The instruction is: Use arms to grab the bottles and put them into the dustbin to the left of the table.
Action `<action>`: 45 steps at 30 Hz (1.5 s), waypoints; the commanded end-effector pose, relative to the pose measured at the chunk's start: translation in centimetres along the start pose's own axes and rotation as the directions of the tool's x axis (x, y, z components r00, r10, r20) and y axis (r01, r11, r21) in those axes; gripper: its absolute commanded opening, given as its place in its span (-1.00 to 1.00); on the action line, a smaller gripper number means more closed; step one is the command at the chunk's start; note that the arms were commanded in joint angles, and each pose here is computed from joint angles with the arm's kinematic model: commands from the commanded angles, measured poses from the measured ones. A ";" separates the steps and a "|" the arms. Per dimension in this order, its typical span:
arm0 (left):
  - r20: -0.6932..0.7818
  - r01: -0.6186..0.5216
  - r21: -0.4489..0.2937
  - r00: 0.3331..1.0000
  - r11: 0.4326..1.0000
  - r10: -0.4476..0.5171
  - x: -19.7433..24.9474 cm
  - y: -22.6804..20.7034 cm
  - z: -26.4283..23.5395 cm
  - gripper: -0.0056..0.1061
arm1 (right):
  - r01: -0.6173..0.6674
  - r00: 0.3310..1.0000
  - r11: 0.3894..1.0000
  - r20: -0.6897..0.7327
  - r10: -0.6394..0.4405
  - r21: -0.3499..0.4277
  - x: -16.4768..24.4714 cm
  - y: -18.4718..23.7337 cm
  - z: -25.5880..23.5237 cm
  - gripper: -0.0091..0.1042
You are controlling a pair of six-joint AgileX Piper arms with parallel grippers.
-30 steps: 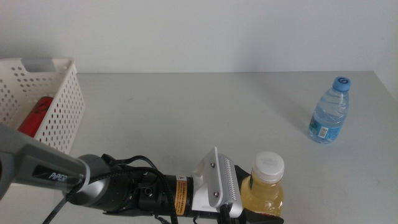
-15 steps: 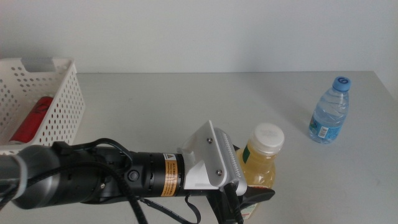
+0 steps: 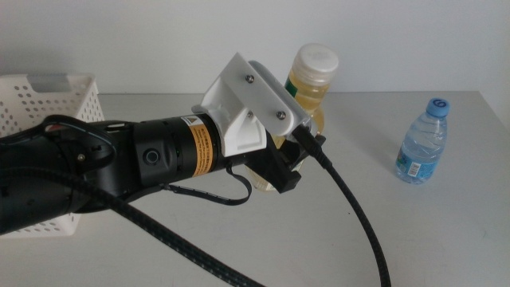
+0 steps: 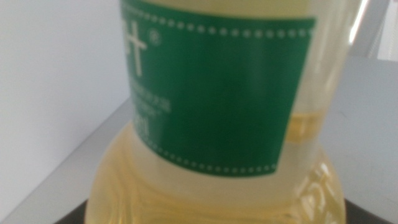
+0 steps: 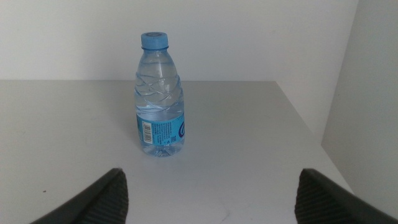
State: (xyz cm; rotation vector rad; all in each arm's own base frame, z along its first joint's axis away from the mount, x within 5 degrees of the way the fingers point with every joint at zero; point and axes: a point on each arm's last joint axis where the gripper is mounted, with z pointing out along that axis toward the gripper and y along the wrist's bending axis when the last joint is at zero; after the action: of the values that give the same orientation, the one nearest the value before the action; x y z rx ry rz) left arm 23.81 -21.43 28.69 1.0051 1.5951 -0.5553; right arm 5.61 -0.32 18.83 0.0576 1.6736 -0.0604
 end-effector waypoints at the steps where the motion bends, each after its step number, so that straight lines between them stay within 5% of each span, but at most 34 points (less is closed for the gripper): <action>1: 0.189 0.025 -0.010 0.982 1.000 -0.023 -4.7 0.6 -1.9 -0.90 | 0.015 0.995 1.000 0.100 -0.016 0.011 -1.0 -0.1 -0.3 0.49; 10: 0.228 0.074 -0.175 0.973 0.982 -0.033 -5.7 5.3 -3.9 -0.90 | 0.015 0.995 1.000 0.100 -0.016 0.011 -1.0 -0.1 -0.3 0.49; 16: 0.191 0.224 -0.393 0.969 0.892 -0.159 -4.3 9.2 -5.4 -0.90 | 0.015 0.995 1.000 0.100 -0.016 0.011 -1.0 -0.1 -0.3 0.49; 21: 0.040 0.110 -0.556 0.994 0.823 -0.106 -4.5 11.6 -6.8 -0.90 | 0.015 0.995 1.000 0.100 -0.016 0.011 -1.0 -0.1 -0.3 0.49; 27: -0.023 0.073 -0.609 0.994 0.790 -0.110 -6.6 14.7 -9.2 -0.90 | 0.015 0.995 1.000 0.100 -0.016 0.011 -1.0 -0.1 -0.3 0.49; 45: -0.200 0.238 -0.721 0.828 0.651 -0.524 -4.6 25.8 -18.7 -0.90 | 0.015 0.995 1.000 0.100 -0.016 0.011 -1.0 -0.1 -0.3 0.49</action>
State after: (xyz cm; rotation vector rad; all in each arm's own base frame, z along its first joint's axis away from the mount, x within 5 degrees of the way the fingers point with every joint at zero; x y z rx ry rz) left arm 36.25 4.35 38.03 0.2668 2.3383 -0.0381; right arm 5.61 -0.32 18.83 0.0576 1.6736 -0.0604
